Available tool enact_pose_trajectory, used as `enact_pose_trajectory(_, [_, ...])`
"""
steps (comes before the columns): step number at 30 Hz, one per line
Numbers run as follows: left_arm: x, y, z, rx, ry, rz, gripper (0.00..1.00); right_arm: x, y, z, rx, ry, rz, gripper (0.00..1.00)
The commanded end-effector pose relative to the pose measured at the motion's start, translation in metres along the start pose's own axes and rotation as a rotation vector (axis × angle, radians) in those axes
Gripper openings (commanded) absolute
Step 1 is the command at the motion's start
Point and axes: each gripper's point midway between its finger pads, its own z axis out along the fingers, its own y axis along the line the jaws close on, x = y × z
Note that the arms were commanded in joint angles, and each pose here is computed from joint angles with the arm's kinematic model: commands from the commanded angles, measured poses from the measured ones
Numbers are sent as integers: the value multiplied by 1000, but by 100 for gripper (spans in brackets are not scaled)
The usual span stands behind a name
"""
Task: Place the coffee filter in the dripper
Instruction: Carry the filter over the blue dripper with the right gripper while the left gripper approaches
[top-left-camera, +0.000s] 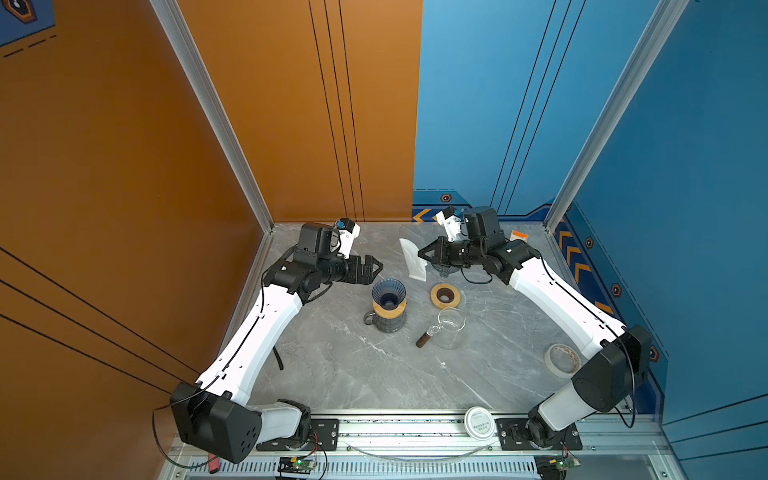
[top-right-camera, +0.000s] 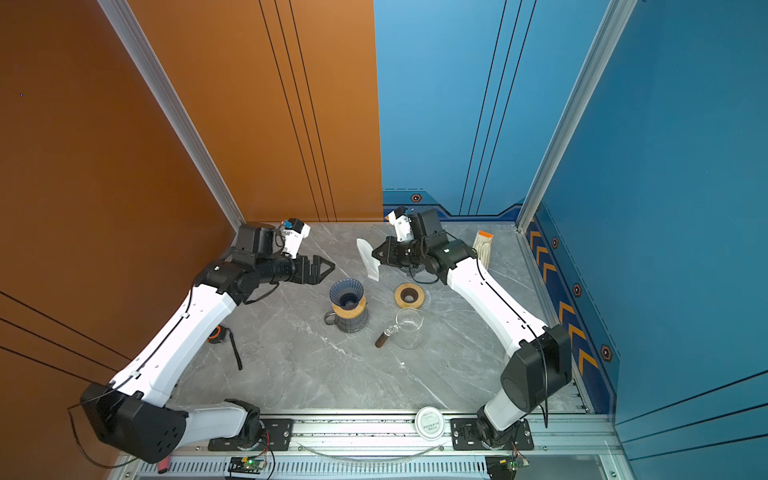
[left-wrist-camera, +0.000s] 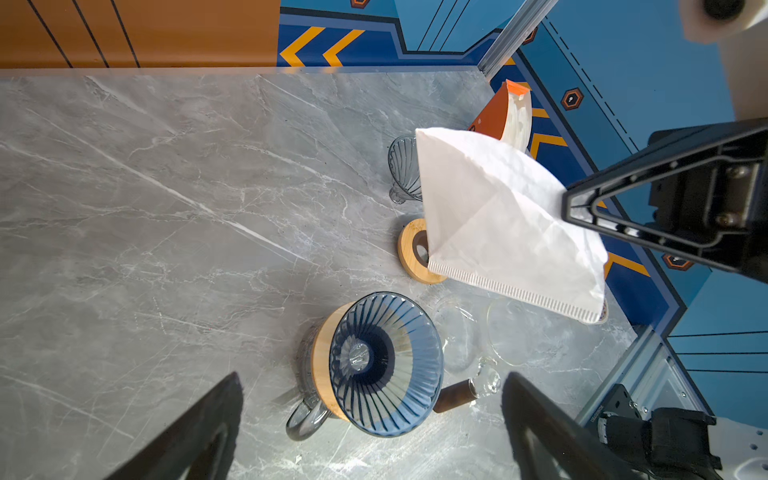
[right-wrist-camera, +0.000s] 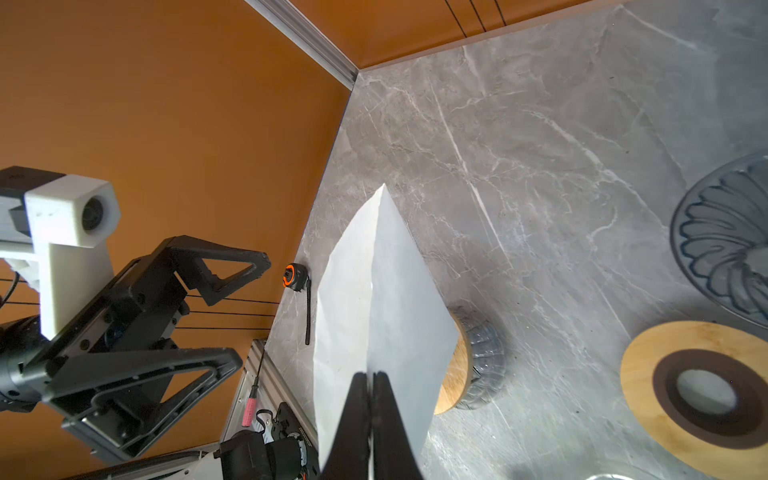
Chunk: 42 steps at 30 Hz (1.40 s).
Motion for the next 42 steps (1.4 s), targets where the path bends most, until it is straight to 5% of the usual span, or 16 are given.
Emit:
enact_pose_trajectory(1, [6,5,-5,-20,9,-23,98,-8,27,2,-68,-27,-34,0])
enact_pose_trajectory(15, [4,5,-3,-11,13,-43,99,32,42,23,-121,77,-81,0])
enact_pose_trajectory(42, [16,5,14,15,42,-121,93,68,19,64,-70,68,-62,0])
